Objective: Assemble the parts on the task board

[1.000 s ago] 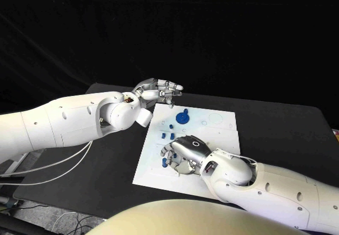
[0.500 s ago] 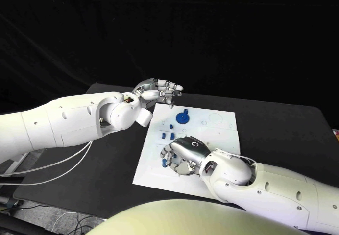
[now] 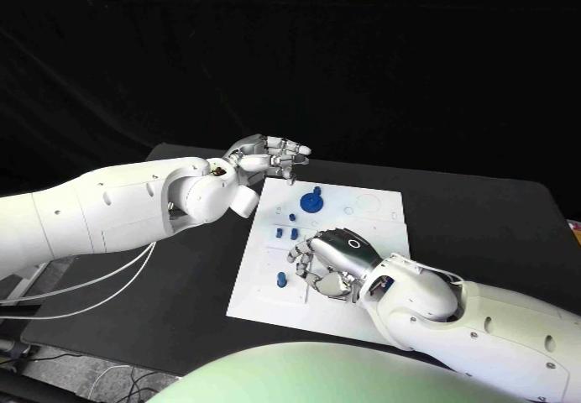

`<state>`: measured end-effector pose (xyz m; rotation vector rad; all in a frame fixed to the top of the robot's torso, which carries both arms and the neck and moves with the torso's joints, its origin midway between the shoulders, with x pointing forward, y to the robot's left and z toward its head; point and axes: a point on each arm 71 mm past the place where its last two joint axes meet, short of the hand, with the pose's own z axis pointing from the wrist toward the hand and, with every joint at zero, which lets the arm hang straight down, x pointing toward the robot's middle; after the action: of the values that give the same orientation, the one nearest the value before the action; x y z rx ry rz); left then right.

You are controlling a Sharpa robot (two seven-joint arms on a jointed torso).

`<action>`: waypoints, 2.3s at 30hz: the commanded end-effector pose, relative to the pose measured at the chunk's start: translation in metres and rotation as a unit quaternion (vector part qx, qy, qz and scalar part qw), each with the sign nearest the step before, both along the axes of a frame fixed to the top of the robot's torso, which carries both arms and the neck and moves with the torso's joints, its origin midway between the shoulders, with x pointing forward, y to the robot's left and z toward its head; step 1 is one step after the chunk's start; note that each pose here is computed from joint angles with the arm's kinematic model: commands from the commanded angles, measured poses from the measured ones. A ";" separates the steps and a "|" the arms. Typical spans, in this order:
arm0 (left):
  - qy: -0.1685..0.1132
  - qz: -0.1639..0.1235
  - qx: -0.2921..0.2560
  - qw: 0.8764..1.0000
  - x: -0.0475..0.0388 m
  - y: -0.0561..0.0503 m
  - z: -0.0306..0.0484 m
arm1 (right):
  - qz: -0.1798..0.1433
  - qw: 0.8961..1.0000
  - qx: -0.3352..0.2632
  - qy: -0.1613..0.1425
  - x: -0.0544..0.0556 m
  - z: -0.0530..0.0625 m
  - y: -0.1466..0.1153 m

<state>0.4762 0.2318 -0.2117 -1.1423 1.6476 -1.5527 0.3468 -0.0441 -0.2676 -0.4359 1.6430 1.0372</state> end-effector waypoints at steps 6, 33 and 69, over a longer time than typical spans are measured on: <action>-0.003 -0.005 -0.004 1.000 -0.0012 0.000 0.0008 | -0.077 0.995 0.045 0.049 0.019 0.021 -0.043; -0.005 -0.005 -0.008 1.000 -0.0058 -0.001 -0.0006 | -0.290 0.935 -0.085 0.188 0.005 0.002 -0.180; 0.000 -0.009 -0.007 1.000 -0.0071 -0.001 -0.0012 | -0.277 0.940 -0.108 0.170 -0.002 -0.029 -0.150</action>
<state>0.4698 0.2333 -0.2141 -1.1465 1.6517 -1.5578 0.3447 -0.1946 -0.2961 0.1022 2.0476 0.5394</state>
